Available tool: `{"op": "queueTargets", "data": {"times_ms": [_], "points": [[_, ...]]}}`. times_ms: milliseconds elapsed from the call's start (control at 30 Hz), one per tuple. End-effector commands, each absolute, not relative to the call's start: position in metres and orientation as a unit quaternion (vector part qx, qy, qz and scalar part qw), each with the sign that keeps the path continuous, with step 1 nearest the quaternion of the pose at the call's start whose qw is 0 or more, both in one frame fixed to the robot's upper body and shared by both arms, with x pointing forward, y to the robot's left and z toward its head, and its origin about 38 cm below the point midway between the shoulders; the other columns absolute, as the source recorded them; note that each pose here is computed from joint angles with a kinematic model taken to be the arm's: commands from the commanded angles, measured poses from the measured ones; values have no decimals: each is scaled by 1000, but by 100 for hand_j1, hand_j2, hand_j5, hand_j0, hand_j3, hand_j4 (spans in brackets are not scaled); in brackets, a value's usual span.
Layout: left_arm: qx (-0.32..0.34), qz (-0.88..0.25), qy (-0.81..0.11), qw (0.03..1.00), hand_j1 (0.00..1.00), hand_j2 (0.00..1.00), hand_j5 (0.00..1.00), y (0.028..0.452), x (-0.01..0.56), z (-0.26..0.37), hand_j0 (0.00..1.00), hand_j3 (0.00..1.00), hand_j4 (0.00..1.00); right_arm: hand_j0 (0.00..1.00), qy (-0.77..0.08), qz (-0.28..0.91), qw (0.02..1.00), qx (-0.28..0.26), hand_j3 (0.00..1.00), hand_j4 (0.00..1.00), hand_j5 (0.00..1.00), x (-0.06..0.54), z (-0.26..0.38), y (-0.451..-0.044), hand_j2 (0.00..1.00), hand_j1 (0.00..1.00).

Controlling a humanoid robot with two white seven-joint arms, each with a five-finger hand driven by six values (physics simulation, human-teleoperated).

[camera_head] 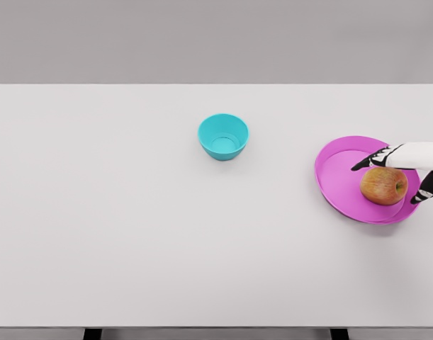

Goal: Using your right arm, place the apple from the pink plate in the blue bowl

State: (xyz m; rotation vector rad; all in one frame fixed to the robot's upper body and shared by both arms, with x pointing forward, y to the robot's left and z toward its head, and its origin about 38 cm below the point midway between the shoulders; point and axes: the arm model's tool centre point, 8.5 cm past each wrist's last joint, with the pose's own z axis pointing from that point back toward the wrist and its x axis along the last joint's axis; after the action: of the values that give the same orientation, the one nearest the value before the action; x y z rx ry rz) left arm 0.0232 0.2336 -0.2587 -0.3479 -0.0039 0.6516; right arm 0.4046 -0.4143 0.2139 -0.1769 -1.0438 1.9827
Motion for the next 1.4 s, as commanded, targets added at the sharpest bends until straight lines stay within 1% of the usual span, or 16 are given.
{"op": "queueTargets", "data": {"times_ms": [0, 233, 1367], "points": [[-170, 319, -2, 932, 100, 100, 100, 234, 23, -259, 100, 100, 100, 100, -418, 793, 437, -74, 100, 100, 100, 406, 214, -417, 100, 100], [-170, 319, -1, 932, 100, 100, 100, 233, 23, -259, 100, 100, 100, 100, -424, 795, 429, -67, 100, 100, 100, 411, 212, -406, 100, 100], [-170, 319, -2, 932, 100, 100, 100, 234, 23, -259, 100, 100, 100, 100, -416, 793, 440, -66, 100, 100, 100, 410, 204, -413, 100, 100]]}}
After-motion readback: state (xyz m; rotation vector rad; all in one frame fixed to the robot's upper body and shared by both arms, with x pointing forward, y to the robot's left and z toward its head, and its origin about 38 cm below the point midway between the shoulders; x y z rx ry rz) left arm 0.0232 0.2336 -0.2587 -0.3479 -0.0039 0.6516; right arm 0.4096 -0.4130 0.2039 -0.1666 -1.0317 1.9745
